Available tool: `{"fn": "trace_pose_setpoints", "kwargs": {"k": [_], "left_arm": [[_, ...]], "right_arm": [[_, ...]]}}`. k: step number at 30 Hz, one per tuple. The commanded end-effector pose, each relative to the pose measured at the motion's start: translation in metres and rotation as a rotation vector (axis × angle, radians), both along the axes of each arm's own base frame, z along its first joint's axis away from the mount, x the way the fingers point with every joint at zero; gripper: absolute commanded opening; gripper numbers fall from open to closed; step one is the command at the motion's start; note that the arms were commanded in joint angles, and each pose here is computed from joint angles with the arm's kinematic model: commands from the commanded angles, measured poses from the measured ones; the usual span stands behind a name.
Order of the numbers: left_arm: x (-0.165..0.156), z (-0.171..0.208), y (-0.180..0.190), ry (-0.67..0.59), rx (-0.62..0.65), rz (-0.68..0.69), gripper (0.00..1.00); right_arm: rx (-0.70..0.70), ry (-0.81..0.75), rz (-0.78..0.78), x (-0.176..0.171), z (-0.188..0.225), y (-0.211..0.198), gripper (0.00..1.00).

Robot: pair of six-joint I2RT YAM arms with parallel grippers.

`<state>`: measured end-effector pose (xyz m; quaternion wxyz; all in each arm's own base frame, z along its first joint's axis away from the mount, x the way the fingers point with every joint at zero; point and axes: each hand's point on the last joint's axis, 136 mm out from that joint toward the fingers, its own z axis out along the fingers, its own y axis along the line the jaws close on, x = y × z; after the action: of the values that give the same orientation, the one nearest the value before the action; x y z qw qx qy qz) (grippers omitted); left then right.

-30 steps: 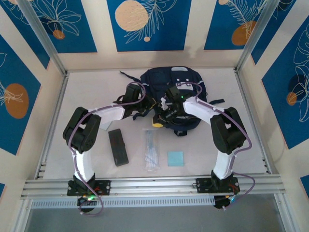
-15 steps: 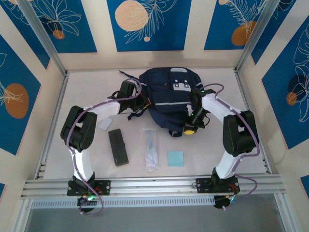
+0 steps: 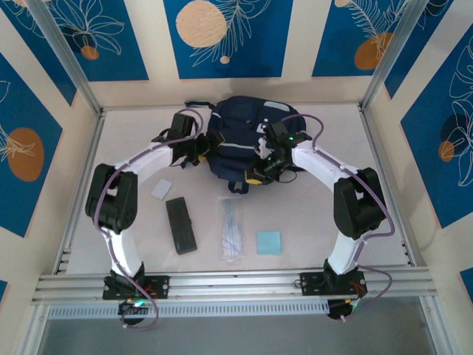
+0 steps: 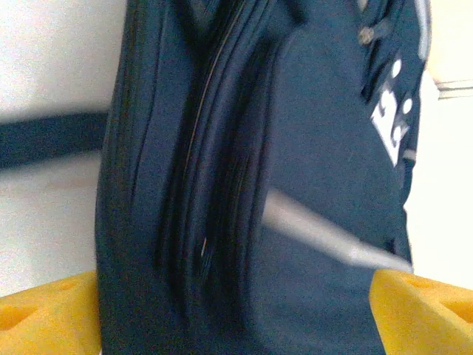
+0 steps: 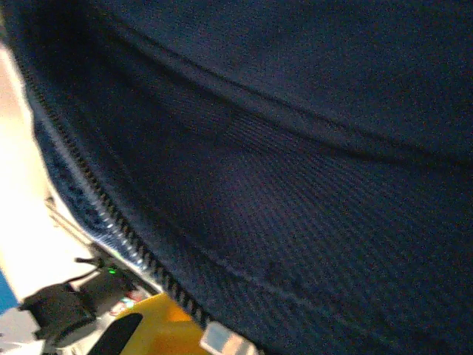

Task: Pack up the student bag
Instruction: Zip the student bag at the top-center of the table.

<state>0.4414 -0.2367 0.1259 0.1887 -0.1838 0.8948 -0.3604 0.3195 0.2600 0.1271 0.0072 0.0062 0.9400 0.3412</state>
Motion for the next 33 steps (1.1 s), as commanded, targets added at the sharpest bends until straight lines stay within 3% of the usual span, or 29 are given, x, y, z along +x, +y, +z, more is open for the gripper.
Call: {"fn": "trace_pose_setpoints", "kwargs": {"k": [1, 7, 10, 13, 15, 16, 18, 19, 24, 27, 33], "left_arm": [[-0.032, 0.009, 0.004, 0.060, -0.053, 0.041, 0.89], [-0.068, 0.004, -0.003, 0.104, -0.138, 0.130, 0.91], [-0.065, 0.013, -0.014, 0.079, -0.190, 0.162, 0.91], [-0.056, 0.019, -0.025, 0.046, -0.210, 0.168, 0.84], [-0.050, 0.021, -0.035, 0.029, -0.235, 0.157, 0.64], [-0.047, 0.020, -0.038, 0.024, -0.249, 0.153, 0.48], [-0.044, 0.016, -0.040, 0.025, -0.265, 0.156, 0.07], [-0.044, 0.015, -0.038, 0.022, -0.262, 0.158, 0.00], [-0.044, 0.016, -0.015, -0.011, -0.187, 0.146, 0.00], [-0.045, 0.024, -0.001, -0.041, -0.146, 0.126, 0.00], [-0.055, 0.033, 0.003, -0.049, -0.104, 0.025, 0.00]], "right_arm": [[0.219, -0.135, -0.009, 0.043, 0.052, 0.040, 0.00], [0.277, -0.105, 0.018, 0.045, 0.054, 0.065, 0.00], [0.287, -0.080, 0.037, 0.035, 0.049, 0.075, 0.00], [0.317, -0.055, 0.060, 0.024, 0.047, 0.082, 0.00], [0.336, -0.035, 0.089, 0.013, 0.046, 0.082, 0.00], [0.338, -0.027, 0.107, 0.007, 0.045, 0.081, 0.00], [0.327, 0.001, 0.173, -0.010, 0.041, 0.074, 0.00], [0.306, 0.015, 0.206, -0.017, 0.036, 0.069, 0.00], [0.016, 0.091, 0.327, -0.054, -0.014, 0.009, 0.00], [-0.186, 0.116, 0.326, -0.060, -0.042, -0.037, 0.00], [-0.562, 0.070, 0.206, -0.019, -0.066, -0.126, 0.00]]}}
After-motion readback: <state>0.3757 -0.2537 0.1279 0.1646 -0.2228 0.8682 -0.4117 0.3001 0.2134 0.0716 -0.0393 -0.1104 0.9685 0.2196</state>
